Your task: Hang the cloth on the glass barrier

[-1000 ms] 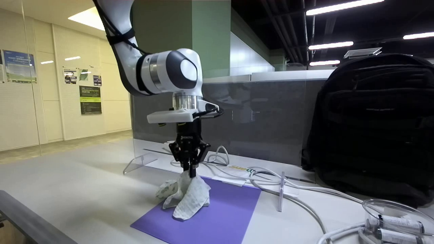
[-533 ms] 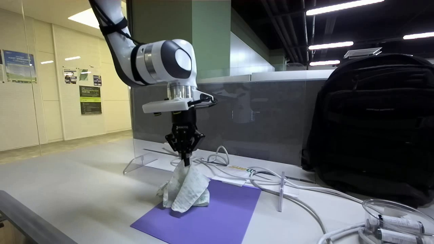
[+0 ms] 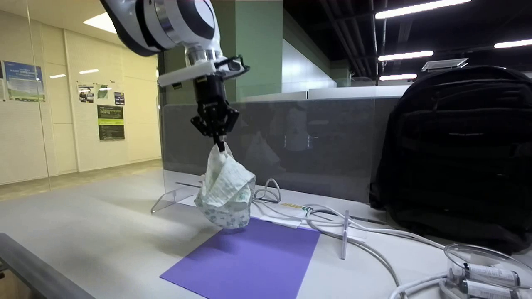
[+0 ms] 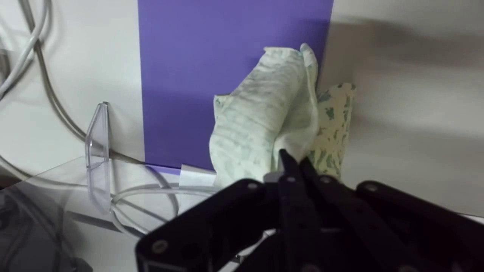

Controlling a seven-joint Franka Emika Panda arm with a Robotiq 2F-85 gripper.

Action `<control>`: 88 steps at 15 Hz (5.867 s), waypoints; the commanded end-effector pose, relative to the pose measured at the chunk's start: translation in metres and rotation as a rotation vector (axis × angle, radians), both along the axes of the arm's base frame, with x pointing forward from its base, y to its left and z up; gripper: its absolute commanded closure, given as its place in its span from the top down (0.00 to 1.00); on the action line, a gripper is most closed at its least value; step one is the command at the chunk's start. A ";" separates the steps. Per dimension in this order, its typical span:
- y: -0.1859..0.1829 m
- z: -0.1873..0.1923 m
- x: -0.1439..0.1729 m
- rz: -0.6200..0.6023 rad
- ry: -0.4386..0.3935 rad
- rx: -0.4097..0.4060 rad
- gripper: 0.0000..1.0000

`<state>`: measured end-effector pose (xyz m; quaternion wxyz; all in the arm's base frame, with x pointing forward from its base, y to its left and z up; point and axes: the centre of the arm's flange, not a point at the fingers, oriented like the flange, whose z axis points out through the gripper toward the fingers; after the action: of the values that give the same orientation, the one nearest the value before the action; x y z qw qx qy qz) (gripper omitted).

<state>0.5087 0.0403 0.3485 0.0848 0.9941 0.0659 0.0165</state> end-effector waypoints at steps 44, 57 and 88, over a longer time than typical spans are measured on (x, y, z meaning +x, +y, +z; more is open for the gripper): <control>0.025 0.169 0.023 -0.473 -0.457 0.200 0.47; 0.057 0.068 -0.010 -0.038 -0.165 -0.011 0.00; -0.011 -0.080 -0.015 -0.005 -0.258 0.114 1.00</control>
<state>0.5080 0.0379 0.2916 0.0368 0.9884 0.0472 0.1397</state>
